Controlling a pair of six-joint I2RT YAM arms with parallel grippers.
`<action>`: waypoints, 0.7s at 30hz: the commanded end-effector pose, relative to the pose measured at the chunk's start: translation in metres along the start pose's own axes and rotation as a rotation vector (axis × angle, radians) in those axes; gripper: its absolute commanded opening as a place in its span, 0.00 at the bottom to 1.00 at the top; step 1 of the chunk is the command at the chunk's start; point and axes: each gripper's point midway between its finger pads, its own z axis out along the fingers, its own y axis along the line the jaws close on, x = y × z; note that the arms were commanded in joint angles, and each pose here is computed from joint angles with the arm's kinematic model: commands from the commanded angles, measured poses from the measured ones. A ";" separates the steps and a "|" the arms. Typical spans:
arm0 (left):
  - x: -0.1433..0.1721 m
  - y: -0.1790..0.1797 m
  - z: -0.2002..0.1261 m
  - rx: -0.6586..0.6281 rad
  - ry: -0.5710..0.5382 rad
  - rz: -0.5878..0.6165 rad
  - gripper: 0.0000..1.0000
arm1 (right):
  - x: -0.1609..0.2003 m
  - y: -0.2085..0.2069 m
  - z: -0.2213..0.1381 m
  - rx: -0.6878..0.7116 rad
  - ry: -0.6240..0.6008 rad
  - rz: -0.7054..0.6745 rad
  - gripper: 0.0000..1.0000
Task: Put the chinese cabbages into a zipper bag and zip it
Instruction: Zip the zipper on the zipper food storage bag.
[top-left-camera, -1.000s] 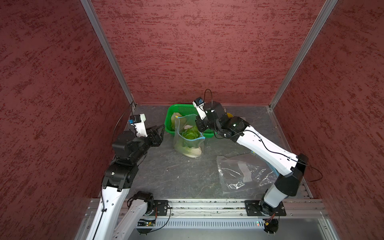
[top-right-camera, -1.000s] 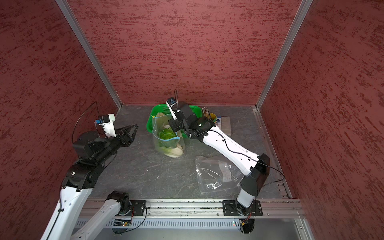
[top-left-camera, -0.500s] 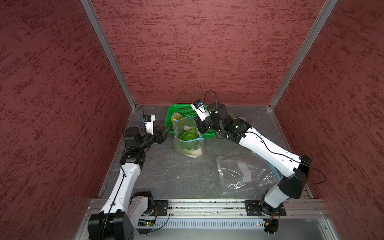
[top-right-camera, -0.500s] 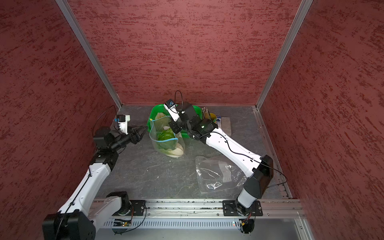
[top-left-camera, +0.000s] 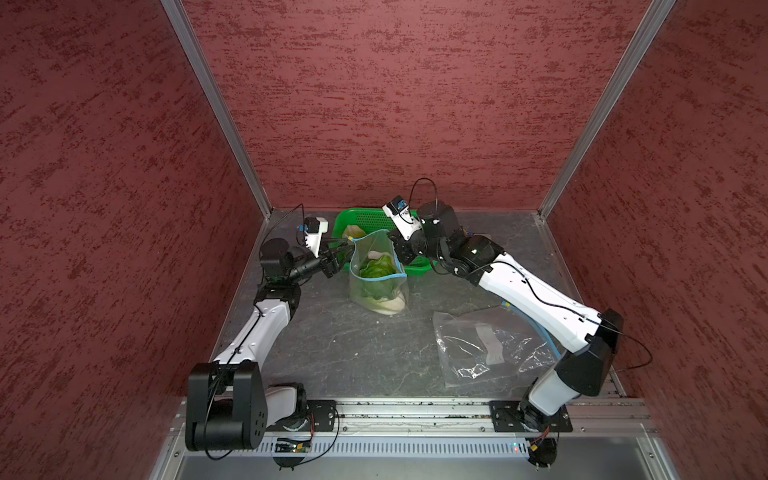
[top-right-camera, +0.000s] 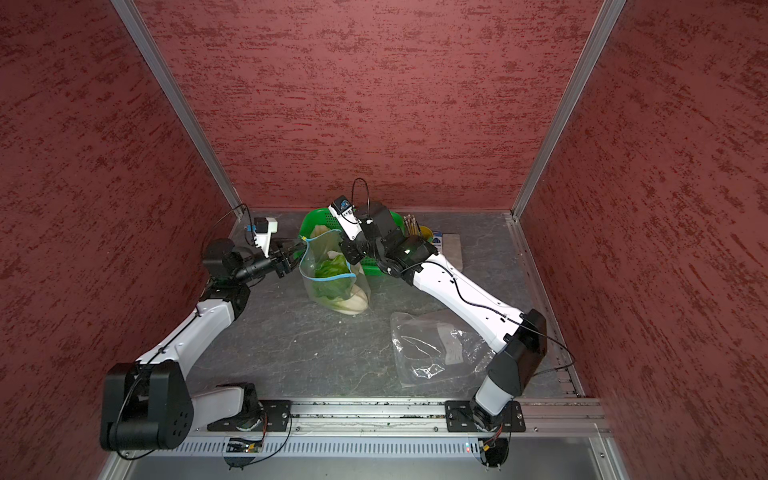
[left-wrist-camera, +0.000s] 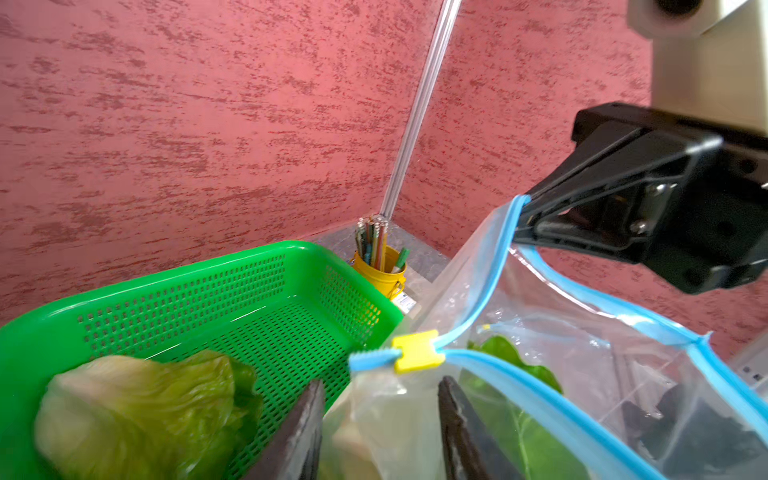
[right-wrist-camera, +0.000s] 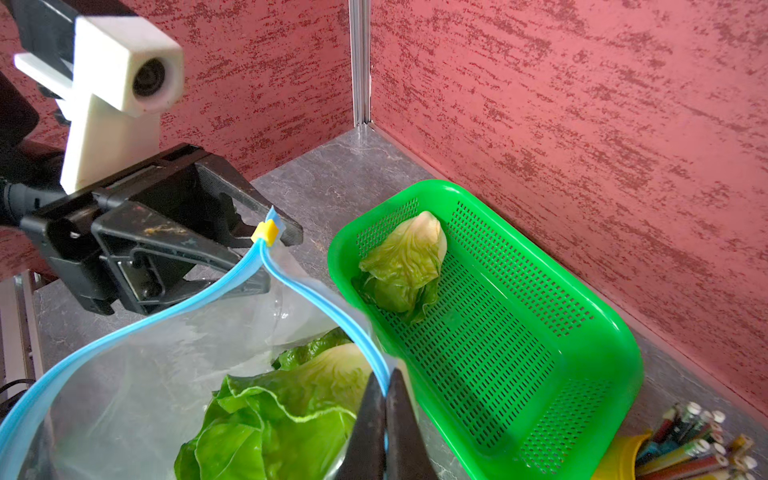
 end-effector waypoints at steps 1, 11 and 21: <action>-0.011 -0.009 0.006 0.068 -0.015 0.065 0.39 | -0.023 -0.001 -0.001 -0.023 -0.088 -0.004 0.00; -0.005 -0.021 0.007 0.079 0.000 0.071 0.10 | -0.023 -0.008 -0.005 -0.017 -0.100 0.015 0.00; -0.020 -0.036 -0.012 -0.046 -0.006 0.074 0.00 | -0.036 -0.020 -0.024 0.007 -0.147 0.058 0.00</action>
